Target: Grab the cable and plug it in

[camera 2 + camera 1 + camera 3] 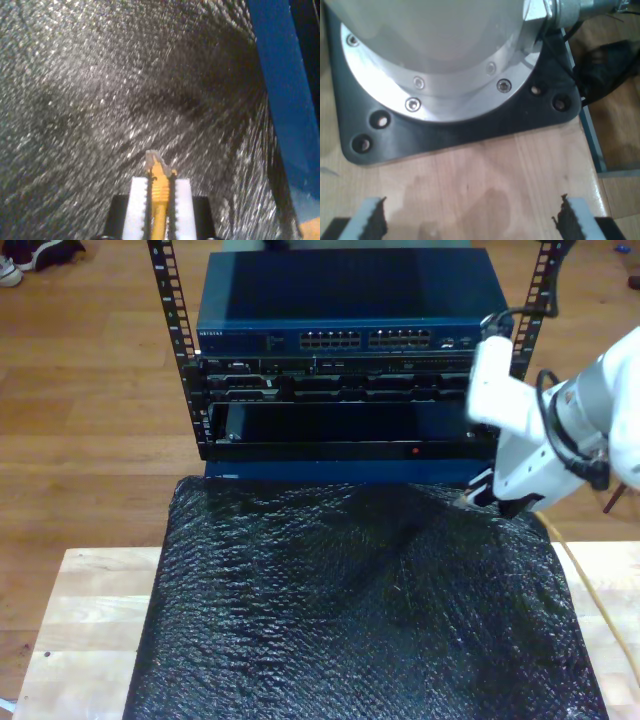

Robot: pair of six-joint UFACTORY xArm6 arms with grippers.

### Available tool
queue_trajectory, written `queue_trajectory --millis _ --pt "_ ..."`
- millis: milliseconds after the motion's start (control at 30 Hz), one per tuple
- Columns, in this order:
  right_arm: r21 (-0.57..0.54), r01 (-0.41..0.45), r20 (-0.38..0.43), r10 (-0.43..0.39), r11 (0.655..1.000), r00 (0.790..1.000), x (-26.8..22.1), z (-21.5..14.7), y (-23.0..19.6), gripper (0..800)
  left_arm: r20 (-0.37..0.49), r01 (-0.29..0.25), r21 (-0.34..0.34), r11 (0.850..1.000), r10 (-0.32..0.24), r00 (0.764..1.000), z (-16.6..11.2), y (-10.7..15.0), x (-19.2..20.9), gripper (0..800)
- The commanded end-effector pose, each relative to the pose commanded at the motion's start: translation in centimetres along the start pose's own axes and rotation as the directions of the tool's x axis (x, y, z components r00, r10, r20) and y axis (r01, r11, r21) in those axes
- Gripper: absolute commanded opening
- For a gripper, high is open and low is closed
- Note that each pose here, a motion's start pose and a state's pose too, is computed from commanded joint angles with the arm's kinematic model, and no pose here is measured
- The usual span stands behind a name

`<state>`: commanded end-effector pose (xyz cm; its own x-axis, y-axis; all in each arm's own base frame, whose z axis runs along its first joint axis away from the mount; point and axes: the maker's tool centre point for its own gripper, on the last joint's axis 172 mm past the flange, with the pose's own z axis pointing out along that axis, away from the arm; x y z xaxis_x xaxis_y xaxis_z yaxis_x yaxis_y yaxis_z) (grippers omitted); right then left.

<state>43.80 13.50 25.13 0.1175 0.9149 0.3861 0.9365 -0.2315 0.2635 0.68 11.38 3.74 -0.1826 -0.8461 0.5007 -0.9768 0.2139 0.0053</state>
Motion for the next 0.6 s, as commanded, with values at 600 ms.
queue_trajectory --millis 600 --pt "-0.236 0.159 0.107 -0.137 0.959 0.985 -0.4 1.6 8.7 0 0.000 -0.001 -0.001 1.000 0.001 1.000 0.0 0.0 0.0 799"
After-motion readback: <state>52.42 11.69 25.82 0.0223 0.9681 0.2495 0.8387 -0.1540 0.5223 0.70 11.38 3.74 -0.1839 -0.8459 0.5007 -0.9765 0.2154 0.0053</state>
